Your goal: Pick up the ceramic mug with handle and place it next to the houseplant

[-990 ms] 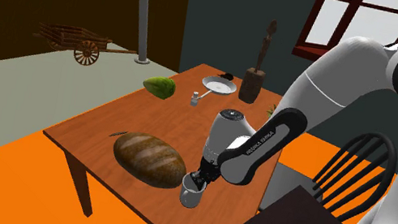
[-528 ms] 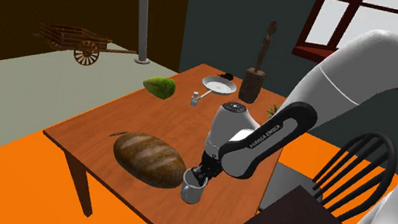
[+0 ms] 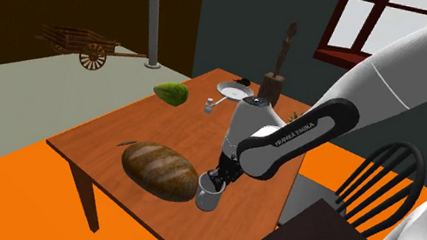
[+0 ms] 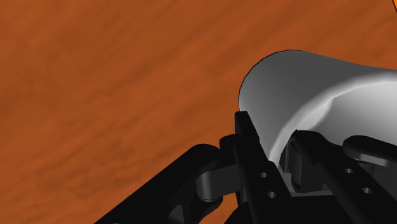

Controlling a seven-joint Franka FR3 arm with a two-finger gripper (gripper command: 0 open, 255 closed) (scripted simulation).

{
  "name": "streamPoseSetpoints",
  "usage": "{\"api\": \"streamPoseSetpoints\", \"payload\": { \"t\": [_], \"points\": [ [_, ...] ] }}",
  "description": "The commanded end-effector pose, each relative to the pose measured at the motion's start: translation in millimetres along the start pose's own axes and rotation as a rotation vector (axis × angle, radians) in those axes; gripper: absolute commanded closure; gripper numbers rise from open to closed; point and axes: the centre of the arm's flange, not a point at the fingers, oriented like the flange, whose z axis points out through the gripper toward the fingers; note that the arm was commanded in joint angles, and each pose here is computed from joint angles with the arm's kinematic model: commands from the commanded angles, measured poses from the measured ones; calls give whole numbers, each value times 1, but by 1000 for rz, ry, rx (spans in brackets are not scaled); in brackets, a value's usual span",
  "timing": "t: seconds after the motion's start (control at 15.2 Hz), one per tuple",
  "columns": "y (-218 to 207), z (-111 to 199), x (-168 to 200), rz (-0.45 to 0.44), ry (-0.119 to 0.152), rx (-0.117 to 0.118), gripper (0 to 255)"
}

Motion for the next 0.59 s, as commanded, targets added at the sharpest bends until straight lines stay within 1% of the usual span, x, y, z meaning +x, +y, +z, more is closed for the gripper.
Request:
{"api": "streamPoseSetpoints", "payload": {
  "t": [0.0,0.53],
  "points": [
    [-1,-11,0,0,0,0,255],
    [-4,-53,1,0,0,0,255]
  ]
}}
